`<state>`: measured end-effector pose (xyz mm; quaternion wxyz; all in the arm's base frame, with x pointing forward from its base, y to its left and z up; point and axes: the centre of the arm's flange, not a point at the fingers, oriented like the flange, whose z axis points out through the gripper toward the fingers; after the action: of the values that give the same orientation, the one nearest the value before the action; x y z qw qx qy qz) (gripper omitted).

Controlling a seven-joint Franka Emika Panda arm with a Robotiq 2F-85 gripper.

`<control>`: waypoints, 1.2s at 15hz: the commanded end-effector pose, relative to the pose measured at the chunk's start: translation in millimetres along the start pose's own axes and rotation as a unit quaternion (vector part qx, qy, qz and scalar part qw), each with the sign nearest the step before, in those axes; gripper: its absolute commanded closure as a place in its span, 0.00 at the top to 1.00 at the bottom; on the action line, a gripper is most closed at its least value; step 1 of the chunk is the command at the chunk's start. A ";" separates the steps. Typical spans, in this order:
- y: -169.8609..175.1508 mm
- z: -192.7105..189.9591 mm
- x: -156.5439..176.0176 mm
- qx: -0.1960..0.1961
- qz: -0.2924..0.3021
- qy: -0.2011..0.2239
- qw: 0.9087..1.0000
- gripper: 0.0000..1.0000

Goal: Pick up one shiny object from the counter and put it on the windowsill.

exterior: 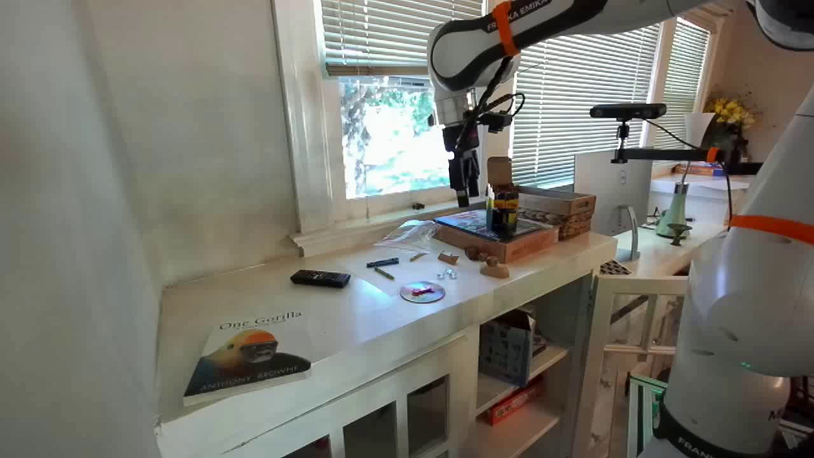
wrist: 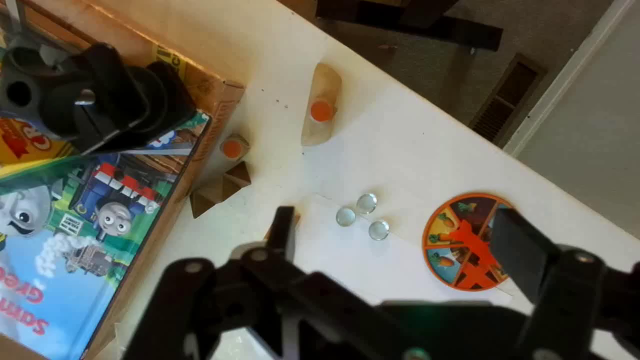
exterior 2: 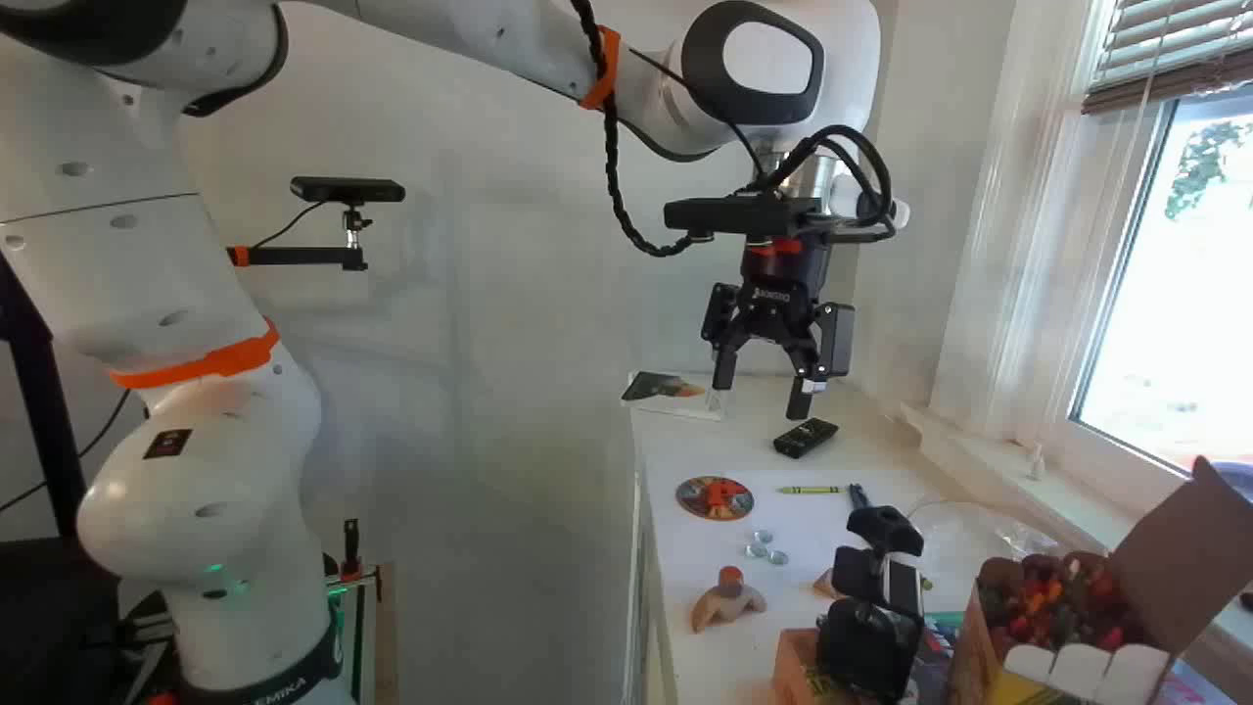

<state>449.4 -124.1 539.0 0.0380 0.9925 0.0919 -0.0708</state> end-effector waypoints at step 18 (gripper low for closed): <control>-43.1 71.6 34.8 -0.069 -0.136 0.044 0.987 1.00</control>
<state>465.7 -82.0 460.4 0.0929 0.9679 0.2320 -0.0253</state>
